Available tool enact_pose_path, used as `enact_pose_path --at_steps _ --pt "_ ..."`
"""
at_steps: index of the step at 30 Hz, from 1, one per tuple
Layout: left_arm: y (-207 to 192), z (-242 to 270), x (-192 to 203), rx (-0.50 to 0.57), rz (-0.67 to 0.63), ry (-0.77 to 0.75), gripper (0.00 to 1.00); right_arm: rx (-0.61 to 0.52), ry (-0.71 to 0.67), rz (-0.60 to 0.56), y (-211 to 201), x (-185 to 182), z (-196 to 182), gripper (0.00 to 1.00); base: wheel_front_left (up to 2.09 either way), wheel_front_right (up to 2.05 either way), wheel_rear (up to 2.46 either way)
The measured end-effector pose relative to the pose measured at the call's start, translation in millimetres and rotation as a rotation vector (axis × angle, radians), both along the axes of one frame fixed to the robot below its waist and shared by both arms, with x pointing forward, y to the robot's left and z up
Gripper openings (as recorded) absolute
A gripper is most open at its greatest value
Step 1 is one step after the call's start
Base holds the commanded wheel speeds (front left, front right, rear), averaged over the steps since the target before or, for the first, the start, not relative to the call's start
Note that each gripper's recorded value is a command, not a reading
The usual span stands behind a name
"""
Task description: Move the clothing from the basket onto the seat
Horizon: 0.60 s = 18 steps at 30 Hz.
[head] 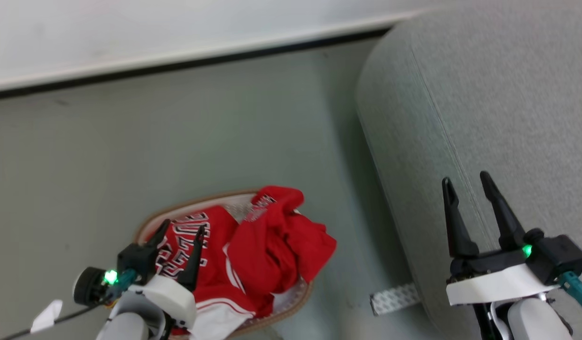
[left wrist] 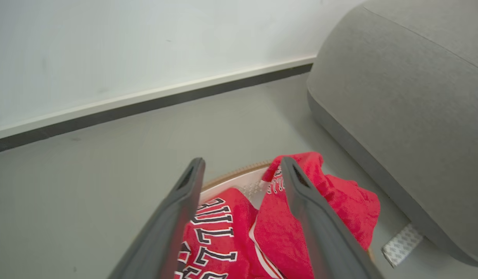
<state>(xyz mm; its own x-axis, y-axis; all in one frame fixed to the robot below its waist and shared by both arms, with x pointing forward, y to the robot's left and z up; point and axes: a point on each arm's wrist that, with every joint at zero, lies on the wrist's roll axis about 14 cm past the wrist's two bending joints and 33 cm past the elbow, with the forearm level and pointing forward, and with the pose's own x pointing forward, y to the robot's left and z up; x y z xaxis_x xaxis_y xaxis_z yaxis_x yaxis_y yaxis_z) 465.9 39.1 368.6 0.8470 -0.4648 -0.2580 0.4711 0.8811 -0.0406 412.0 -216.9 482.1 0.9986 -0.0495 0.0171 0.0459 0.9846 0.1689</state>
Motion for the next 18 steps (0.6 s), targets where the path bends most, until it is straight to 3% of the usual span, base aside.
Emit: enact_pose_path --at_steps 7,18 --pt "-23.3 -85.8 -0.4 0.125 -0.164 0.201 1.0 0.005 0.051 -0.059 -21.5 8.3 -19.7 1.0 0.0 0.0 0.0" --pt "-30.8 -207.3 -35.2 0.345 -0.377 0.561 1.0 -0.004 0.147 -0.126 -47.0 15.9 -56.1 1.0 0.0 0.0 0.0"
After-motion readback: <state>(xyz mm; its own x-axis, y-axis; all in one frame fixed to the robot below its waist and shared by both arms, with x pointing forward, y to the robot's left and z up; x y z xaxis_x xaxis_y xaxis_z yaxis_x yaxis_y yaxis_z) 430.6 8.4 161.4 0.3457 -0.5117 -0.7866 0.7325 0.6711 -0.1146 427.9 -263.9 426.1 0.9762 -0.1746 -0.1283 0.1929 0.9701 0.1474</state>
